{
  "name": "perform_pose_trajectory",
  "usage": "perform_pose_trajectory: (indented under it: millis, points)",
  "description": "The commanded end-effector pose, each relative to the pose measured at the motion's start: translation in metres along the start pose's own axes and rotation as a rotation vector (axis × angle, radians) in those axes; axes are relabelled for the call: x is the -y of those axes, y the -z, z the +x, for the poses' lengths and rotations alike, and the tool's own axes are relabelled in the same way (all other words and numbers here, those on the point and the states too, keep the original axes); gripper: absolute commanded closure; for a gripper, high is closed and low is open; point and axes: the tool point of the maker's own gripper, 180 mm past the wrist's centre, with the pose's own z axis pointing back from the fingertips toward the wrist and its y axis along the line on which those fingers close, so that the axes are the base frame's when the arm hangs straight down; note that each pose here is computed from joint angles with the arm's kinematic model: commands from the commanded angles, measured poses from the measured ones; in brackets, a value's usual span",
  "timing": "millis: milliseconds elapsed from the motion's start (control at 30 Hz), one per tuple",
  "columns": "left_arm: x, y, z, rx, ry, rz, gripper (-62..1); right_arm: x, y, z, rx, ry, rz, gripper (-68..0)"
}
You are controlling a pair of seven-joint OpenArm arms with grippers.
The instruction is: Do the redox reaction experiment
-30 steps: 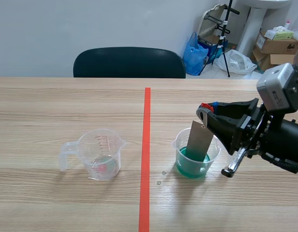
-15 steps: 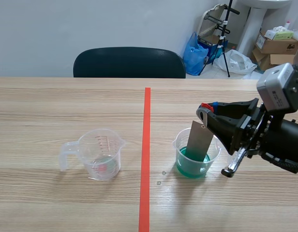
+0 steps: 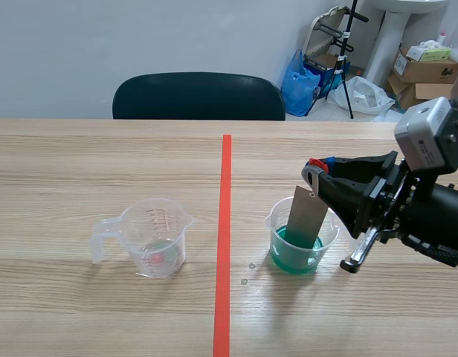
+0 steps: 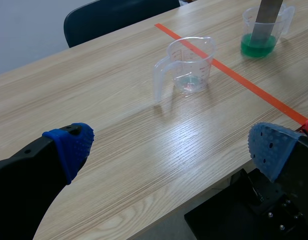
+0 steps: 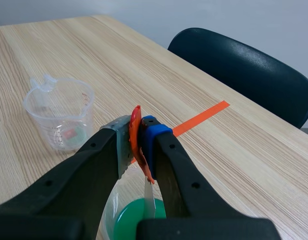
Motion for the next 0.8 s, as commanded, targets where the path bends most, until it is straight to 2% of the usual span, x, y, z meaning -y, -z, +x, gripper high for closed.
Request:
perform_pose_trajectory:
  millis: [0,300,500,767]
  points:
    - [0.0008,0.0019,0.0056,0.027,-0.002,0.004,-62.3,0.0037,0.0008,0.0067,0.021,-0.011,-0.002,-0.6]
    - [0.0008,0.0019,0.0056,0.027,-0.002,0.004,-62.3,0.0037,0.0008,0.0065,0.02,-0.011,-0.002,-0.6]
    - [0.0008,0.0019,0.0056,0.027,-0.002,0.004,-62.3,0.0036,0.0008,0.0003,-0.014,-0.011,-0.002,-0.6]
    - [0.0008,0.0019,0.0056,0.027,-0.002,0.004,-62.3,0.0036,0.0008,0.0006,-0.013,-0.011,-0.002,-0.6]
